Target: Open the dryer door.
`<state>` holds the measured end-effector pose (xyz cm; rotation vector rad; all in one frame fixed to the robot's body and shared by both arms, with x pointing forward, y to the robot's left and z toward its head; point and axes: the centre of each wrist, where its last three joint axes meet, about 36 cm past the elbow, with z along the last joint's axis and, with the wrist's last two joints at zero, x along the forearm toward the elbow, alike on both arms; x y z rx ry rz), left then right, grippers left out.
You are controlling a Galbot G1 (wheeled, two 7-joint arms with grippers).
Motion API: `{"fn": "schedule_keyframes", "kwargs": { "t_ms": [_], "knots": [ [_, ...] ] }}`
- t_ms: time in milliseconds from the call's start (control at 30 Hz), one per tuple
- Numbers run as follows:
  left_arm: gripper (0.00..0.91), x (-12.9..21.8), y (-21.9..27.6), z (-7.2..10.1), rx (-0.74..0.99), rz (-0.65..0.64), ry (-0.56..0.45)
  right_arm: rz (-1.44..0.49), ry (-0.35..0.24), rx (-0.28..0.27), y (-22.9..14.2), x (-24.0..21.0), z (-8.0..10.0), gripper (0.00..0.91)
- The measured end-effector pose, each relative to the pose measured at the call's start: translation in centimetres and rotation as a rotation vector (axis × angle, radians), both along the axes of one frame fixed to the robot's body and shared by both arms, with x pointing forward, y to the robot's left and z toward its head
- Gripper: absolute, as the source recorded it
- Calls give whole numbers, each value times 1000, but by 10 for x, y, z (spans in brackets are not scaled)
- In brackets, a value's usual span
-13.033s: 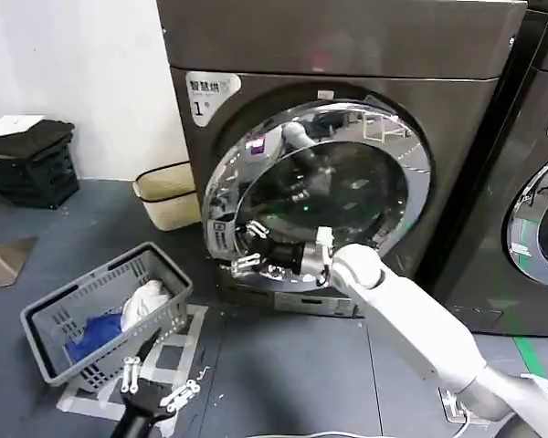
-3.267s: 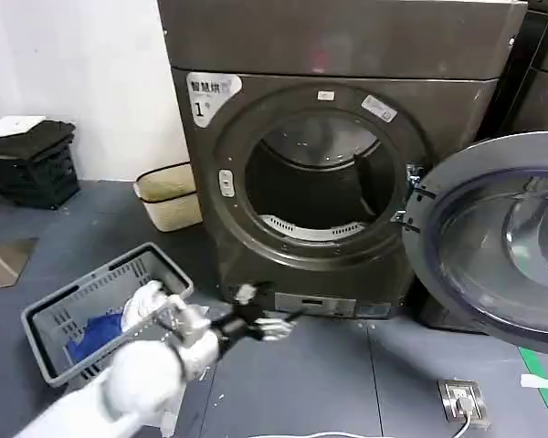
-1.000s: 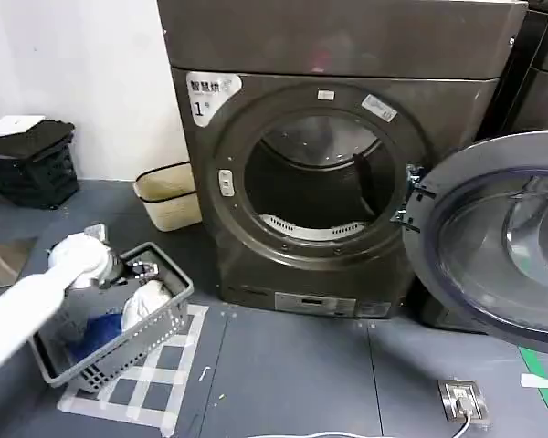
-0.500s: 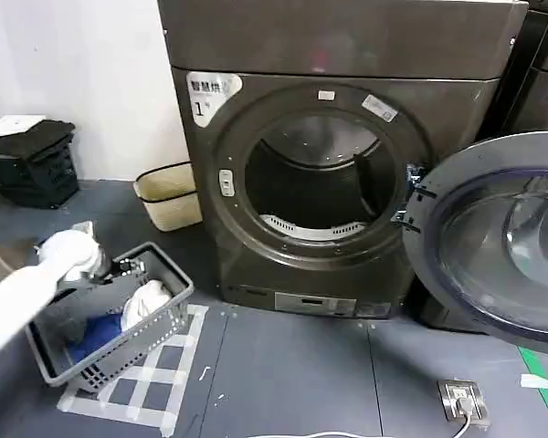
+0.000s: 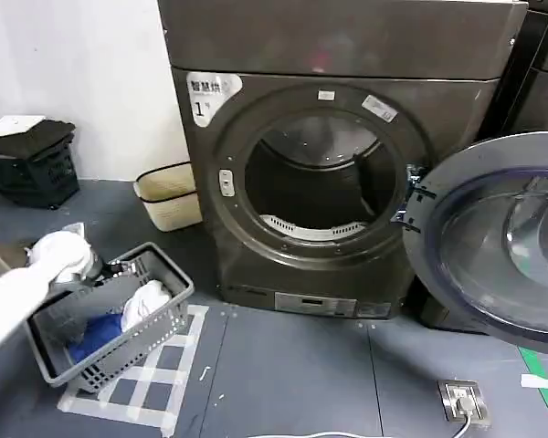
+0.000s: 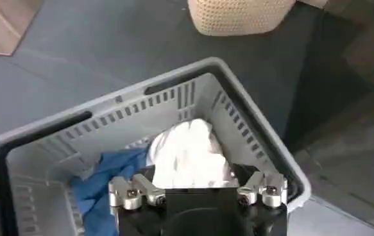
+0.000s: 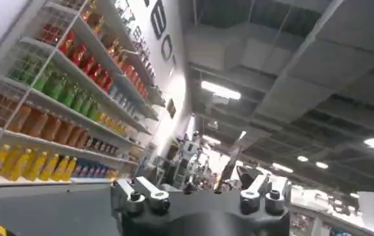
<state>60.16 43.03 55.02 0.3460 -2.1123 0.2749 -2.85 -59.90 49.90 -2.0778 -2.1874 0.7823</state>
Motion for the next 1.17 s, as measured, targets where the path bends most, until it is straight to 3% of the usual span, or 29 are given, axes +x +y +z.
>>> {"fn": "schedule_keyframes", "kwargs": {
  "t_ms": [1167],
  "knots": [
    [907, -26, 34, 4, -28, 52, 19, 14, -5, -4, -6, 4, -5, 907]
  ]
}}
